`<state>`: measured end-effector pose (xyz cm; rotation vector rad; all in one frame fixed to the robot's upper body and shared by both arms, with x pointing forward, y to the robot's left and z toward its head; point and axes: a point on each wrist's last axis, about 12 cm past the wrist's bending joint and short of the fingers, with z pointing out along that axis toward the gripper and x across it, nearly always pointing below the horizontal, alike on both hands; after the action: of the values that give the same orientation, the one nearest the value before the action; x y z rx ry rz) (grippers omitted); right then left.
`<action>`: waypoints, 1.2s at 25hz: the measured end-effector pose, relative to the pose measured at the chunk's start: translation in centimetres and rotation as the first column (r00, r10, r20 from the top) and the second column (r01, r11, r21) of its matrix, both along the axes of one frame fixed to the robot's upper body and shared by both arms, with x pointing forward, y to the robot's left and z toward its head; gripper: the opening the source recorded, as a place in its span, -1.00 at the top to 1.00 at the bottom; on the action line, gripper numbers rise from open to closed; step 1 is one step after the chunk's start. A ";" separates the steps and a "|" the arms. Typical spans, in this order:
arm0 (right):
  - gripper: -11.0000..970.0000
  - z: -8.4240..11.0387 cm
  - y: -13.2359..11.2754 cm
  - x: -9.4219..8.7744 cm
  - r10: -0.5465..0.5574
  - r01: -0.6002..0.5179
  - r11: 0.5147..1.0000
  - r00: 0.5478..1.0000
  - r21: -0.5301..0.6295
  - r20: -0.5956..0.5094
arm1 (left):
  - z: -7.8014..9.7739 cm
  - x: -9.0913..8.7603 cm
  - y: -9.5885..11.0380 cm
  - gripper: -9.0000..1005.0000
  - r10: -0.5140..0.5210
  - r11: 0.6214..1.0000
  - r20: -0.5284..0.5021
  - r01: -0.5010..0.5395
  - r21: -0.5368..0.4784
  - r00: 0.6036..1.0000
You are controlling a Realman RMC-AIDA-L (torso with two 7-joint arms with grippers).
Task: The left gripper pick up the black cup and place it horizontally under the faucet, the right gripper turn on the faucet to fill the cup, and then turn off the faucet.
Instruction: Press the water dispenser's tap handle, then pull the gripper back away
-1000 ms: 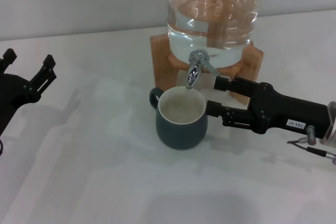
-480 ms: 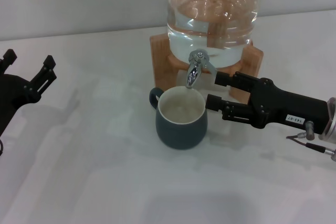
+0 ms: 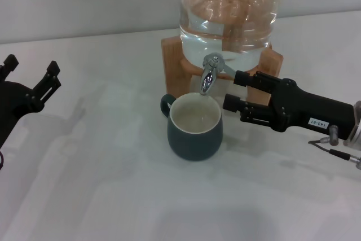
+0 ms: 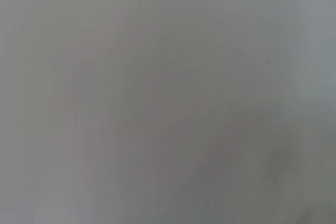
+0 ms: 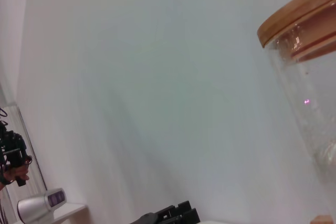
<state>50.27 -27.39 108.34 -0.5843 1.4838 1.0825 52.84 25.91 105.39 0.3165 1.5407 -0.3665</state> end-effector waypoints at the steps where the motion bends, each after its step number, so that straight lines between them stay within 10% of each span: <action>1: -0.74 0.0 0.0 0.0 -0.002 0.002 1.000 1.000 0.001 0.001 | 0.0 0.0 0.0 -0.75 0.000 1.000 0.000 0.000 0.000 1.000; 30: -0.74 0.4 -0.9 -0.2 -0.034 0.034 0.999 0.999 0.021 0.031 | -0.1 0.1 0.1 -0.75 0.004 1.000 -0.006 -0.004 0.000 1.000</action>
<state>50.12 -28.31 108.75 -0.5572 1.4488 1.0569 52.89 26.00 105.32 0.3128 1.5474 -0.3643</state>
